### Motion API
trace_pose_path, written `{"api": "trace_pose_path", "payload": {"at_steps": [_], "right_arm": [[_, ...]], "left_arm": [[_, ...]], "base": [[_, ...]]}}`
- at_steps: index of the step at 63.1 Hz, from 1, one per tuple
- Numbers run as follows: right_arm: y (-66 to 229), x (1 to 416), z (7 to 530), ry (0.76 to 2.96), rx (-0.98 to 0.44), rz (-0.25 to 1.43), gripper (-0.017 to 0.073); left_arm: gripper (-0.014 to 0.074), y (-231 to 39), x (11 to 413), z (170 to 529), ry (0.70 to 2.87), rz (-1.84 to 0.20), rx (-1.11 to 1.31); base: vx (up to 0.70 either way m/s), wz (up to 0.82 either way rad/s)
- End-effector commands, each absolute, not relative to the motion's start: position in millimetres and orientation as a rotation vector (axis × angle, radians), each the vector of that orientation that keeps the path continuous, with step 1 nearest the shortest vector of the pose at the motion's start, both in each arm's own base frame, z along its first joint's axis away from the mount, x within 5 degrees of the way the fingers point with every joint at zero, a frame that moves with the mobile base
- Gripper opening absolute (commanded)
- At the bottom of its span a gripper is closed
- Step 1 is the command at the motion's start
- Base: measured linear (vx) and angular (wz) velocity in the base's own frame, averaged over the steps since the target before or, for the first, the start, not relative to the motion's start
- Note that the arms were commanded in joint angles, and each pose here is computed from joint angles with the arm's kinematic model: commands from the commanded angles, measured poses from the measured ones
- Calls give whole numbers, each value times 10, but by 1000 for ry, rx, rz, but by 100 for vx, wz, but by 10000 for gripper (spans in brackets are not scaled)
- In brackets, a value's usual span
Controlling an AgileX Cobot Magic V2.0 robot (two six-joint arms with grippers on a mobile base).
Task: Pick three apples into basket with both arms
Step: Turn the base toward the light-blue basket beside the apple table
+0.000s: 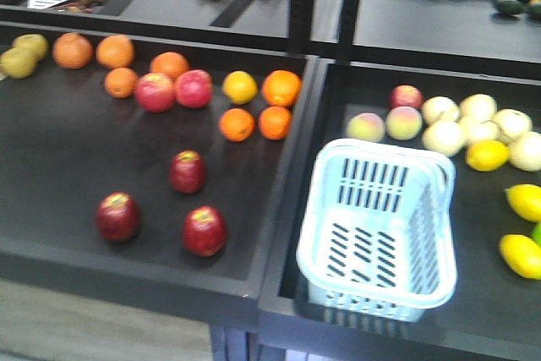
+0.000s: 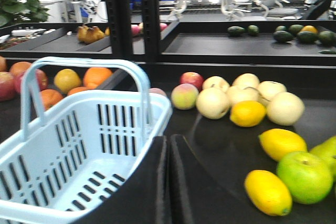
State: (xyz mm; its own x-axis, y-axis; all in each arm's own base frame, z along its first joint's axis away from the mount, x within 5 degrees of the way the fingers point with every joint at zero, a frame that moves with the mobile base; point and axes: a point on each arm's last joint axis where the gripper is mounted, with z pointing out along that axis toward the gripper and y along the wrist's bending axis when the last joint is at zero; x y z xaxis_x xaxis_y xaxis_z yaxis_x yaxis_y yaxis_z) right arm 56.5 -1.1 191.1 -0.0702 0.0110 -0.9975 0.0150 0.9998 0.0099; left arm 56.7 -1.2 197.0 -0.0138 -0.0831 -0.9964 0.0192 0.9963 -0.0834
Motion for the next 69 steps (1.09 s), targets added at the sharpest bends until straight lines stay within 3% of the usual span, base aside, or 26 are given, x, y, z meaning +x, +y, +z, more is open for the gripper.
{"api": "trace_pose_path", "payload": {"at_steps": [1,34,69], "right_arm": [[-10,563,1943,1566,11,-12,-9],[-10,563,1943,1566,11,-12,-9],[-10,563,1943,1566,11,-12,-9]], "left_arm": [[-6,-10,554,2031,1500,-93,-60],[-6,-10,554,2031,1500,-93,-60],[-6,-10,554,2031,1500,-93,-60]], "base": [[9,-34],[8,-30],[3,-6]]}}
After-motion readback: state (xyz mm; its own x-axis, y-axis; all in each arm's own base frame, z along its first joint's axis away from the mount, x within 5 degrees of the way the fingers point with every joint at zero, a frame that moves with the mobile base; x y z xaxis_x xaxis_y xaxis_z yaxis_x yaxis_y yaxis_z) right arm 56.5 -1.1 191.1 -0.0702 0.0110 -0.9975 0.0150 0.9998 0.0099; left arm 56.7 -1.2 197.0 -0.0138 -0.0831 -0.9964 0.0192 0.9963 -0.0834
